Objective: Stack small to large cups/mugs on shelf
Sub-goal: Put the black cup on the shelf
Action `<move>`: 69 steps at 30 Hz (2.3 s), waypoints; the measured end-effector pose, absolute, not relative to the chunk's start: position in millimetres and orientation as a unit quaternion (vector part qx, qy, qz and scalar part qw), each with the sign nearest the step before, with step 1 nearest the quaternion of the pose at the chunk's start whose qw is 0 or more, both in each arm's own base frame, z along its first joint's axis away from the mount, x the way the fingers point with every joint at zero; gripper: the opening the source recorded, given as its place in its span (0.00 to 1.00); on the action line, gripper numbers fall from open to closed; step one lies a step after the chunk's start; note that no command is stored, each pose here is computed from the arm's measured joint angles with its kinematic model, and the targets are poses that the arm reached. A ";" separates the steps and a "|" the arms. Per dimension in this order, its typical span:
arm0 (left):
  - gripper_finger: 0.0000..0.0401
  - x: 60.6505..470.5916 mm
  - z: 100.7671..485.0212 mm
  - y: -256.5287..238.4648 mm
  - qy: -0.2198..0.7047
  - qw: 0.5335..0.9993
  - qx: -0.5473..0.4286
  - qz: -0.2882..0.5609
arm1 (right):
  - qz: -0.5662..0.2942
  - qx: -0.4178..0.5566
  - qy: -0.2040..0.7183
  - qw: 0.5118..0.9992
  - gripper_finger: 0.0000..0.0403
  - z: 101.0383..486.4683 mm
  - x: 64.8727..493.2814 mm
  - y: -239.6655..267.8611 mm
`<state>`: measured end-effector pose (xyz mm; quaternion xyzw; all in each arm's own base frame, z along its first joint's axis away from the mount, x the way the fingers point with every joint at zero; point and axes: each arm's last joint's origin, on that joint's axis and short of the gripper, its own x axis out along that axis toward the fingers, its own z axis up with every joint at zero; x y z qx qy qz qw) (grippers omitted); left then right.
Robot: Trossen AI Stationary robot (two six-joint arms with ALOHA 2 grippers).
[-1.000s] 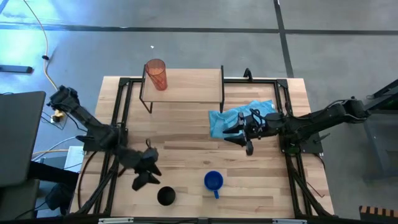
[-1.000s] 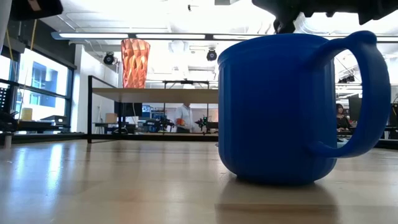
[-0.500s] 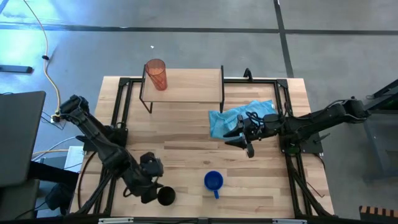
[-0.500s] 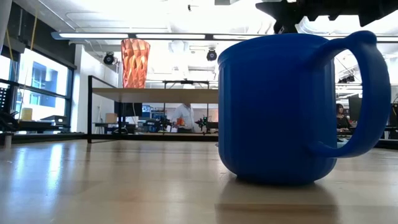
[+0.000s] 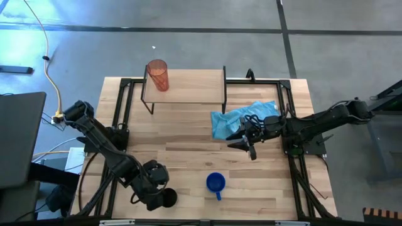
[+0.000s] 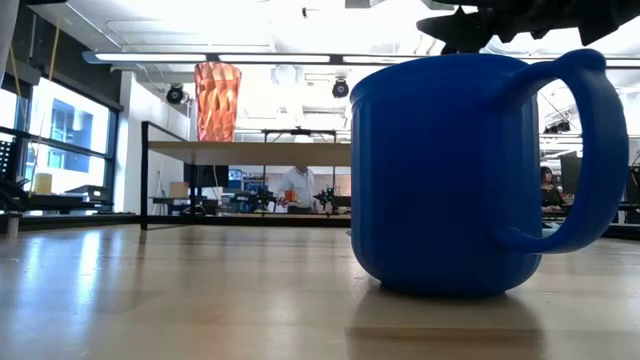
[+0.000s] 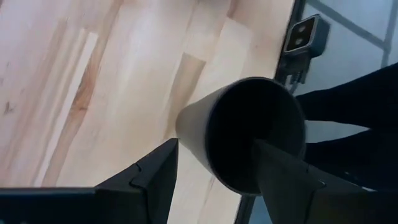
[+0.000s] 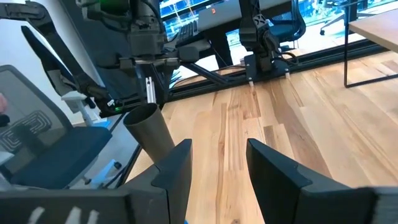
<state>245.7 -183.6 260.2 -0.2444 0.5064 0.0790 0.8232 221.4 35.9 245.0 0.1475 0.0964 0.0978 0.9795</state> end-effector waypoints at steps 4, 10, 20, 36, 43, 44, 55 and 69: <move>0.48 249.0 254.0 -184.3 0.511 0.818 -0.245 0.092 | 0.098 0.147 0.101 0.979 0.36 244.0 221.2 35.9; 0.40 256.6 246.2 -183.3 0.512 0.817 -0.244 0.103 | 0.098 0.148 0.106 0.978 0.36 243.3 221.0 35.9; 0.18 258.1 245.4 -179.9 0.517 0.822 -0.221 0.096 | 0.098 0.151 0.105 0.978 0.36 243.5 221.1 35.9; 0.02 256.1 240.9 -179.2 0.531 0.819 -0.204 0.083 | 0.098 0.149 0.105 0.978 0.36 243.4 221.1 35.9; 0.01 263.6 240.3 -165.0 0.528 0.817 -0.203 0.106 | 0.098 0.152 0.105 0.978 0.36 243.4 221.1 35.9; 0.01 266.1 240.3 -161.0 0.530 0.816 -0.204 0.106 | 0.097 0.152 0.105 0.978 0.36 243.4 221.1 35.9; 0.00 300.9 264.7 -90.7 0.533 0.819 -0.179 0.116 | 0.094 0.174 0.118 0.973 0.36 241.4 220.6 36.3; 0.00 306.1 349.5 25.3 0.524 0.827 -0.131 0.155 | 0.086 0.183 0.149 0.968 0.36 235.6 219.4 36.1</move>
